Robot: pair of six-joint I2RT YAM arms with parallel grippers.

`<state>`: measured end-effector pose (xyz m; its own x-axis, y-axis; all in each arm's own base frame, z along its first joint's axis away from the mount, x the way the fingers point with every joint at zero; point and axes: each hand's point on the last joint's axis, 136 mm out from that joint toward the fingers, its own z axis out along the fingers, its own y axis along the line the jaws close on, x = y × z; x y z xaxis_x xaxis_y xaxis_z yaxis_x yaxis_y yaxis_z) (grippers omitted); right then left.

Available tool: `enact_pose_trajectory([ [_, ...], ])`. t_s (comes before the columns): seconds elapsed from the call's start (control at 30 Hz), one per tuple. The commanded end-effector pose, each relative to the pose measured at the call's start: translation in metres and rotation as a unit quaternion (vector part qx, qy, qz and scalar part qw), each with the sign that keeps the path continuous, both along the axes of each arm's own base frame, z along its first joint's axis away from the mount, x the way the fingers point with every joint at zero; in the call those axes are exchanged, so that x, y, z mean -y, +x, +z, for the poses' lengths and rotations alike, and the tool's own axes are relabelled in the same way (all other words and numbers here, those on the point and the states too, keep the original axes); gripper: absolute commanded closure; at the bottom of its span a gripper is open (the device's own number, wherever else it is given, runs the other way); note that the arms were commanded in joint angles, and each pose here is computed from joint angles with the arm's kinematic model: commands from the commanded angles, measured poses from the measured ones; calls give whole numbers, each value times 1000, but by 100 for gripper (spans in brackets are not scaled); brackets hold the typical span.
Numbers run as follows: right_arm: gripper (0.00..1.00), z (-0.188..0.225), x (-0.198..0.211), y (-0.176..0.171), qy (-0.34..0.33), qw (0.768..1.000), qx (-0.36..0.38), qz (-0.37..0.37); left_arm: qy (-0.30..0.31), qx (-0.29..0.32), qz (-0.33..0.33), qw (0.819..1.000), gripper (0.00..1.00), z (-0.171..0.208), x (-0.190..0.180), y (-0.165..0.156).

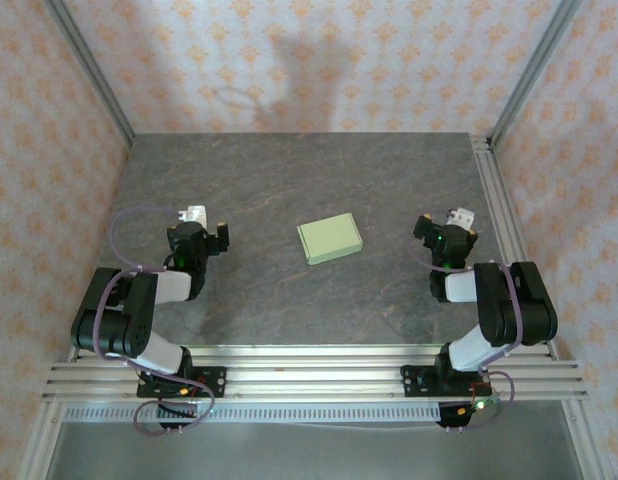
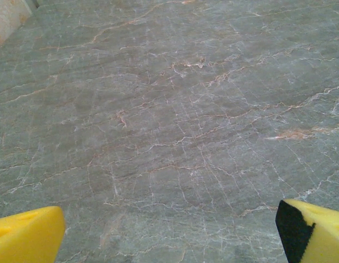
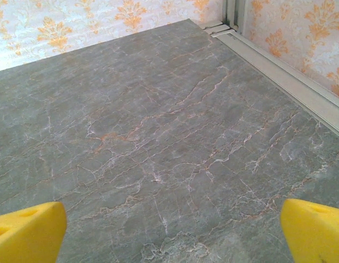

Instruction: Fold the paper box

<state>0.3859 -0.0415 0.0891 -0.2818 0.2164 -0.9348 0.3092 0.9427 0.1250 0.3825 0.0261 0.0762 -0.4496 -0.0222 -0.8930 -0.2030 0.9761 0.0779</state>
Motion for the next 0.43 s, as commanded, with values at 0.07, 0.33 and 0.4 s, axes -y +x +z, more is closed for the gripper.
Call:
enact_pose_trajectory([
  [0.07, 1, 6, 2, 3, -4, 1000, 8, -1, -5, 32, 10, 999, 0, 18, -3, 9],
  [0.33, 1, 6, 2, 3, -4, 1000, 8, 0, -5, 31, 3, 999, 0, 18, -1, 10],
  [0.4, 1, 6, 2, 3, -5, 1000, 8, 0, -6, 31, 3, 999, 0, 18, -1, 10],
])
